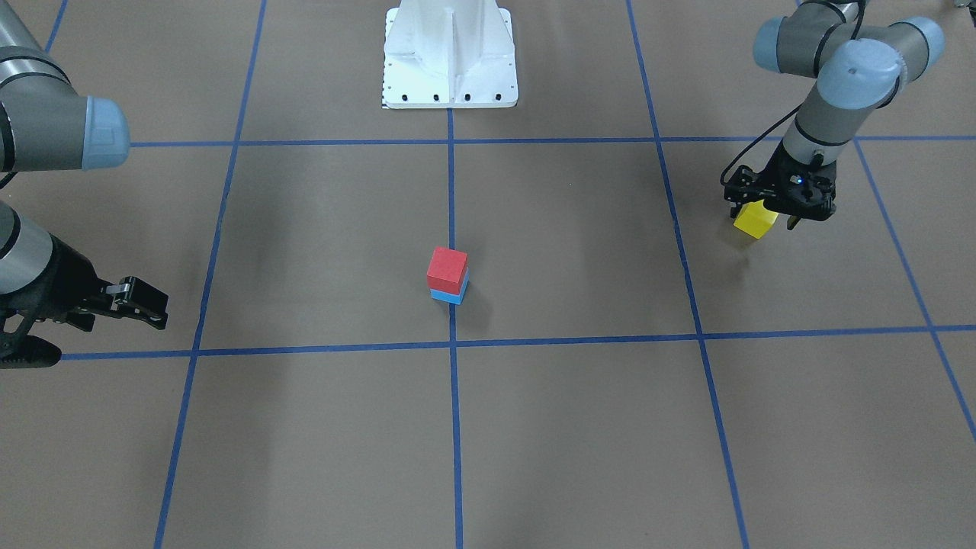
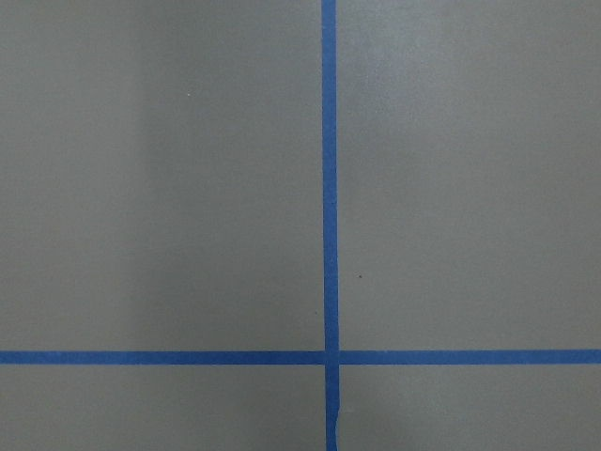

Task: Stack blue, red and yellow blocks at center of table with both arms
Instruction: 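Lower the left gripper onto the yellow cube and close on it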

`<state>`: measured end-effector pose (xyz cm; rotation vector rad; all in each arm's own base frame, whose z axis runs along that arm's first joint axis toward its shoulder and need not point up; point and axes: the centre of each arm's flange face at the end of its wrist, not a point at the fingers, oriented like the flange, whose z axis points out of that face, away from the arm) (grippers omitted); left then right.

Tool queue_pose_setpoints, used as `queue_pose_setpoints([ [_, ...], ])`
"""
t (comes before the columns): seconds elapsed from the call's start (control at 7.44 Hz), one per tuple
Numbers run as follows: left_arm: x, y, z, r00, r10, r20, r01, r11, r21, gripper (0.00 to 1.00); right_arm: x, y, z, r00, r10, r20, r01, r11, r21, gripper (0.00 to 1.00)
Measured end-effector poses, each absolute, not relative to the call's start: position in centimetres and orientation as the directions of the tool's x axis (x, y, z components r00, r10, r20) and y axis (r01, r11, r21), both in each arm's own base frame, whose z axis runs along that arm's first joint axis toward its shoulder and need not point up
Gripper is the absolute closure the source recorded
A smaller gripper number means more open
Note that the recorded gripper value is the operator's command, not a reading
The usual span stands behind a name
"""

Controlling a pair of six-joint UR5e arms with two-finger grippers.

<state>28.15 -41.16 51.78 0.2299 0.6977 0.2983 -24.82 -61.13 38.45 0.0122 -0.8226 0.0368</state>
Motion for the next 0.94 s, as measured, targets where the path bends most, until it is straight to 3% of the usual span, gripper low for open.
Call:
queue_pose_setpoints([
  [0.81,29.3,-40.2,53.3,0.722,0.36,-0.591,-0.228,0.93,0.287,0.0,-24.8,-61.1,38.7,0.683,0.031,0.729,-0.04,0.999,-0.006,0.01],
  [0.94,29.6,-40.1,53.7,0.723,0.36,-0.589,-0.235,0.931,0.281,0.05,-24.7,-61.0,38.7,0.684,0.033,0.729,-0.041,0.999,-0.006,0.01],
])
